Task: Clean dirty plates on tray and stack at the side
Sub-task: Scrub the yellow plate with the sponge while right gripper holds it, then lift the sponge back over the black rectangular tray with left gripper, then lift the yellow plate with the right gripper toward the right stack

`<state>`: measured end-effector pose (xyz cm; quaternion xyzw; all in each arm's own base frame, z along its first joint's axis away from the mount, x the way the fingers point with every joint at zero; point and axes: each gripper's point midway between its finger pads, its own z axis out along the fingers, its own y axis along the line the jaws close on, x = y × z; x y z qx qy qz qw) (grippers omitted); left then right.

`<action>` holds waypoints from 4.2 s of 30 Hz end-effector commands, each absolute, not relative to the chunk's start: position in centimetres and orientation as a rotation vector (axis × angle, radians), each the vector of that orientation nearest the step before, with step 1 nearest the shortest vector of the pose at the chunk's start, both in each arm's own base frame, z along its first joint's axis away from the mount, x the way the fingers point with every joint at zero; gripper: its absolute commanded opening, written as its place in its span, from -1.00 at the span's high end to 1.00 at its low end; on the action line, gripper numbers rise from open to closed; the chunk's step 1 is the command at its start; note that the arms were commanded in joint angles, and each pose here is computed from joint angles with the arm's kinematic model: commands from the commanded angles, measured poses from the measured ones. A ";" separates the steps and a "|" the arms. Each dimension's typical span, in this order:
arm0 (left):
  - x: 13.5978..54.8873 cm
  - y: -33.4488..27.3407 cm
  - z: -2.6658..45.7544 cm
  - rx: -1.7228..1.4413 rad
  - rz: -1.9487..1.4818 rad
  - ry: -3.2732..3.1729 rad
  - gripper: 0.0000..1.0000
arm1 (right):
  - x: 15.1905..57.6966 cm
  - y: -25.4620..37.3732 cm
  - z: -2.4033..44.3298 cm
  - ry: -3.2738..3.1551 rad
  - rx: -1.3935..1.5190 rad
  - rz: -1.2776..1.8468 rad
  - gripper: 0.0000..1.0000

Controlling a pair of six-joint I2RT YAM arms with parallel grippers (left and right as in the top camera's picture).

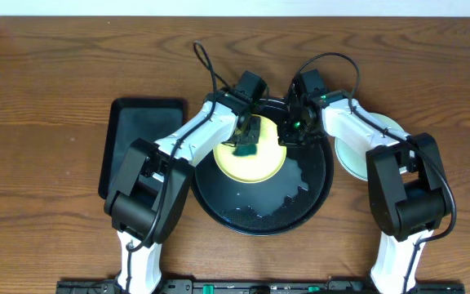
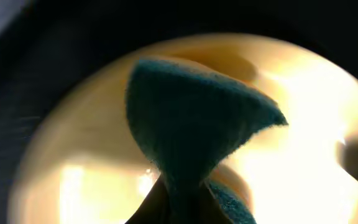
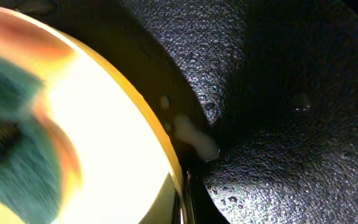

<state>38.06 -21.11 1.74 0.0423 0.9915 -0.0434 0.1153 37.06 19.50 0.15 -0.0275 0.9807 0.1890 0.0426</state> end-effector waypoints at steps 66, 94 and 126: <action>37.4 -1.7 17.8 -0.575 0.087 2.828 0.85 | 36.3 17.8 3.4 2.936 -0.176 0.336 0.98; 37.6 1.9 17.9 -0.711 0.102 2.793 0.85 | 33.7 16.5 26.5 1.967 -0.434 -0.854 0.98; 37.6 1.9 17.8 -0.711 0.102 2.793 0.85 | 32.1 21.1 18.9 2.358 -0.516 -0.231 0.98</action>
